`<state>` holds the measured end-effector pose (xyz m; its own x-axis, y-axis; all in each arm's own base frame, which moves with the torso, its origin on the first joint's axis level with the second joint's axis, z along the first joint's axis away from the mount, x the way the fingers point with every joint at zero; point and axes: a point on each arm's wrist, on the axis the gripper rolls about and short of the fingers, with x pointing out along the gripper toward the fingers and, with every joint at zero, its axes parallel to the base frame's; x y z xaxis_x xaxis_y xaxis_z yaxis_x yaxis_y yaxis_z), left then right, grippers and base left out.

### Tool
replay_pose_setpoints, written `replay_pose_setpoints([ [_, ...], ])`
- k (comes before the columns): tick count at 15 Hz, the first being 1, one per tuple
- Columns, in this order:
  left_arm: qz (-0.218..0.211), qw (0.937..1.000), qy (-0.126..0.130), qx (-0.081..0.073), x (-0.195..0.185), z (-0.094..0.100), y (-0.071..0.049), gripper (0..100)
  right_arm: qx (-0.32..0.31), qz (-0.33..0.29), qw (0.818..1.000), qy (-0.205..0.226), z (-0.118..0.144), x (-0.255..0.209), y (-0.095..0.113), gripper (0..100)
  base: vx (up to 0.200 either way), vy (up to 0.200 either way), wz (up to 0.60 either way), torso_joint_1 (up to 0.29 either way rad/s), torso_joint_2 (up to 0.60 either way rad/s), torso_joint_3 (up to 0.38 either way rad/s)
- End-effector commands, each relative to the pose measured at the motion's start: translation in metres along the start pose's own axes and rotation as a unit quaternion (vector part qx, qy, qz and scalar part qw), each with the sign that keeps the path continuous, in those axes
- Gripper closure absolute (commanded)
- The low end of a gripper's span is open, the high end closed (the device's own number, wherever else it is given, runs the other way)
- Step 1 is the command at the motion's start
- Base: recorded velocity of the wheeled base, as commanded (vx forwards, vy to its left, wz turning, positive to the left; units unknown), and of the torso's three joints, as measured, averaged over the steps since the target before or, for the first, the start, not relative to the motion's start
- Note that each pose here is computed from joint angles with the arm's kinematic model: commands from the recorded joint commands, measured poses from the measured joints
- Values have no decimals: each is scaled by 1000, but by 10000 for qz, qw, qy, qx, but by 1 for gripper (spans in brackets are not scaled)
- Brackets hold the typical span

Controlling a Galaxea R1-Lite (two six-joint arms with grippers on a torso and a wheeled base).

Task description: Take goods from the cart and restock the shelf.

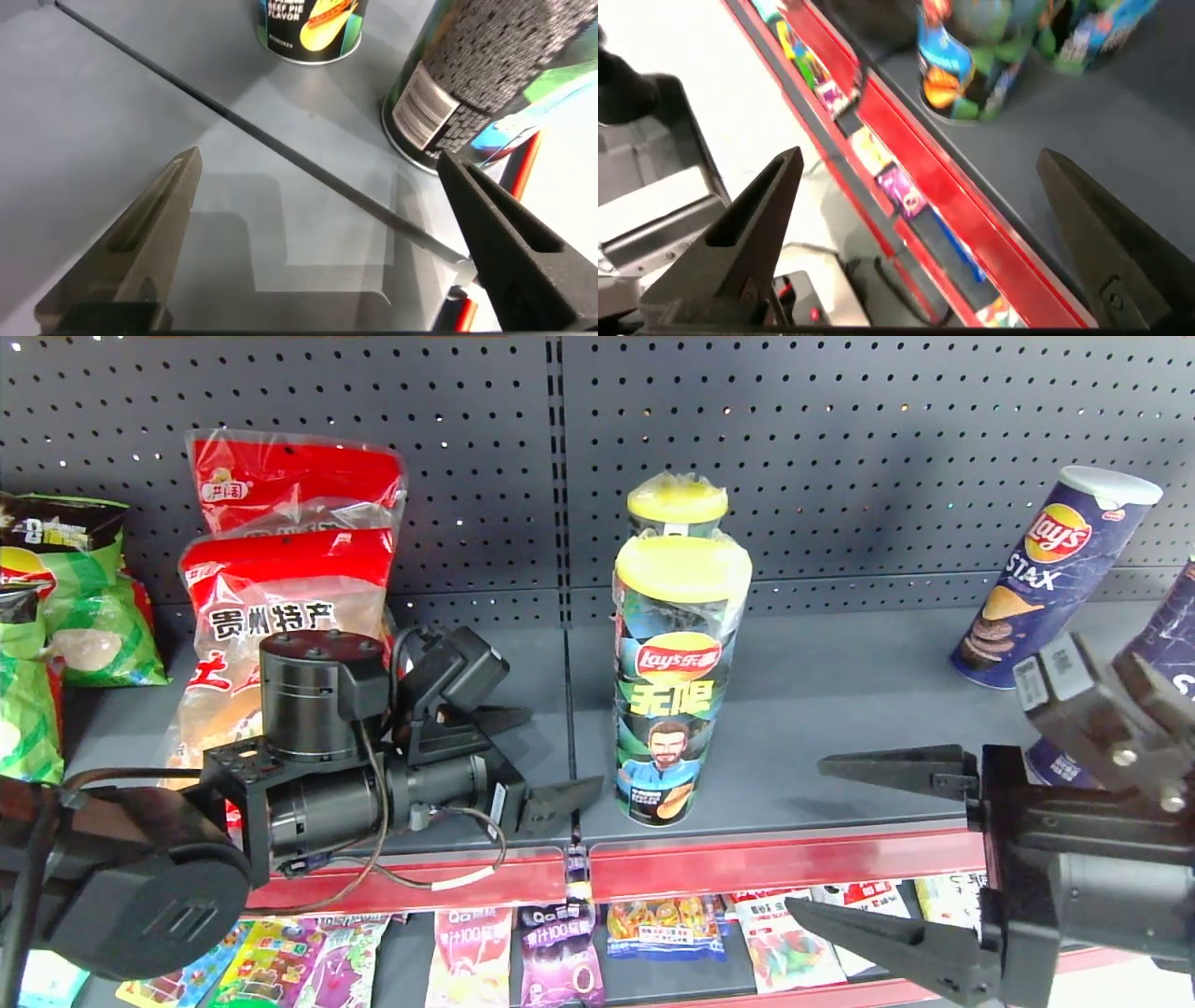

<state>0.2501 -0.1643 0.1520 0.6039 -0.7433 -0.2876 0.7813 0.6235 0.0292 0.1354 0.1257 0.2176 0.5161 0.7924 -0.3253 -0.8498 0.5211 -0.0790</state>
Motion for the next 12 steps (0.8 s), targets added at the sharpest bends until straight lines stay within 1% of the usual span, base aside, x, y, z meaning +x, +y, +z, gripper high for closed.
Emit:
replay_pose_setpoints([
  [1, -7, 10000, 40, -13, 3, -2, 1, 0, -79, -39, 9996, -276, 8, -13, 3, 0, 0, 0, 0, 0, 0, 0],
  [4, -9, 10000, 55, -18, 8, -2, 2, 0, -101, -85, 9993, -358, 10, -18, 4, 0, 0, 0, 0, 0, 0, 0],
  [7, -23, 10000, -4, 16, 14, 1, 3, 0, -98, -151, 9991, -386, 11, -19, 3, 0, 0, 0, 0, 0, 0, 0],
  [12, -66, 10000, -12, 31, 13, 2, 0, 0, -81, -167, 9991, -392, 12, -18, 3, 0, 0, 0, 0, 0, 0, 0],
])
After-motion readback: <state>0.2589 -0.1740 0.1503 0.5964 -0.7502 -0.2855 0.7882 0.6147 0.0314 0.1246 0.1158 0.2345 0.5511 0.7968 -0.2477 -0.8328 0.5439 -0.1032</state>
